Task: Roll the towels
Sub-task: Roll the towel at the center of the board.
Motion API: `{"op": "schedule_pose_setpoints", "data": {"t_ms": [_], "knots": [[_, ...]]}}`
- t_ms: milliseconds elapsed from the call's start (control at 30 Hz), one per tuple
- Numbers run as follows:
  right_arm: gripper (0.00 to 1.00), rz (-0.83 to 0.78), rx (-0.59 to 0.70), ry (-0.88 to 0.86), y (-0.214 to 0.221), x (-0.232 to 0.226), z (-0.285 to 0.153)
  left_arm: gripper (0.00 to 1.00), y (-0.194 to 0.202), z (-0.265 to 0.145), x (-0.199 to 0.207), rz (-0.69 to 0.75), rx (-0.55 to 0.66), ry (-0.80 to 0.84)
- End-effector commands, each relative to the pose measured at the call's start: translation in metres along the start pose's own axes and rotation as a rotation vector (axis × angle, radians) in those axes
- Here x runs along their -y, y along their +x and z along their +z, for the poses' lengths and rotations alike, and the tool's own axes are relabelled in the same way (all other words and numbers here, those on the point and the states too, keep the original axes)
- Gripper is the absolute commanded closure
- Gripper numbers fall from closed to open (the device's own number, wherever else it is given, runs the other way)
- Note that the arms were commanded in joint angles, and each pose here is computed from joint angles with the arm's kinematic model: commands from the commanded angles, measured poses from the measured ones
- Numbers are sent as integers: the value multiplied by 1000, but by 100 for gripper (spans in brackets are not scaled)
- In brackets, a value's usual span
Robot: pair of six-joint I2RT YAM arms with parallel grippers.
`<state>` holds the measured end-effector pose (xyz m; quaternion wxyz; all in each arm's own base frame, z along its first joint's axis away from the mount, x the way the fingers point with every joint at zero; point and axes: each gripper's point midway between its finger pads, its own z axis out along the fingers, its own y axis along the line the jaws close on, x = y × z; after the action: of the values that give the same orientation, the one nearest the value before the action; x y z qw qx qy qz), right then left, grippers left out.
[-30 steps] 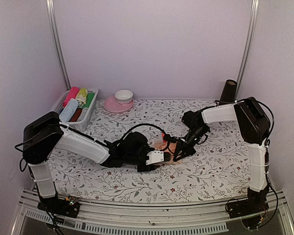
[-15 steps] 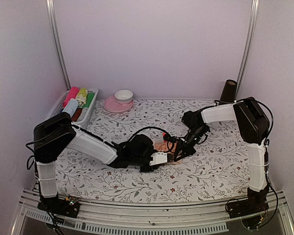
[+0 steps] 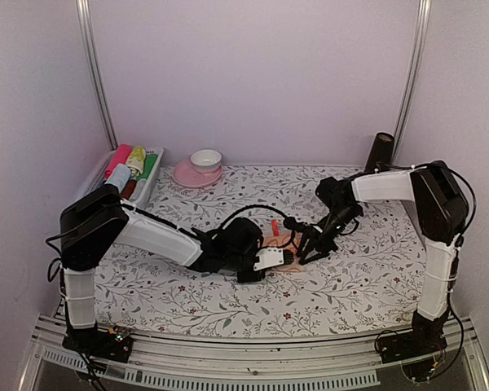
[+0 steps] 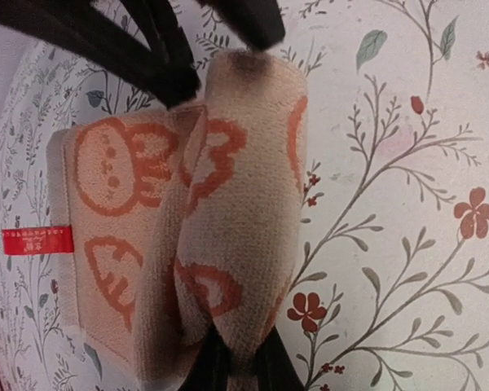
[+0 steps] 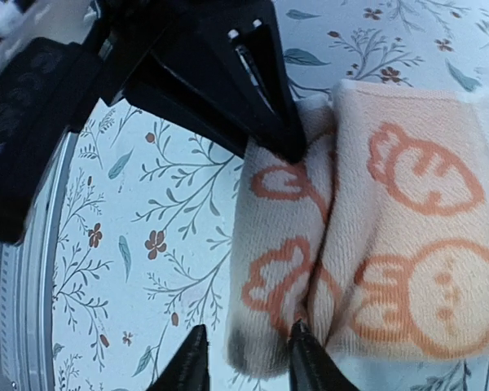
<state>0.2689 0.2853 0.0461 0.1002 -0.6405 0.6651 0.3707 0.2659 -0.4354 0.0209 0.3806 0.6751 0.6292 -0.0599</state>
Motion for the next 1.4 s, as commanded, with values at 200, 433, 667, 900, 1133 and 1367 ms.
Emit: {"op": "schedule_pose_setpoints", "data": {"t_ms": [200, 433, 667, 900, 1133, 1367], "knots": [[40, -487, 58, 389, -11, -21, -41, 100, 19, -2, 28, -299, -86, 357], [39, -597, -5, 420, -8, -26, -14, 99, 15, -6, 21, -454, -56, 505], [39, -583, -8, 475, -17, -17, -5, 98, 19, -2, 17, -517, -64, 563], [45, -561, -70, 458, -5, -10, 12, 97, 23, 2, 16, -563, -69, 611], [56, -502, -109, 506, -1, 10, 18, 95, 25, 5, 16, -576, -83, 632], [62, -460, -148, 548, 7, 24, 20, 92, 26, 4, 15, -580, -80, 638]]}}
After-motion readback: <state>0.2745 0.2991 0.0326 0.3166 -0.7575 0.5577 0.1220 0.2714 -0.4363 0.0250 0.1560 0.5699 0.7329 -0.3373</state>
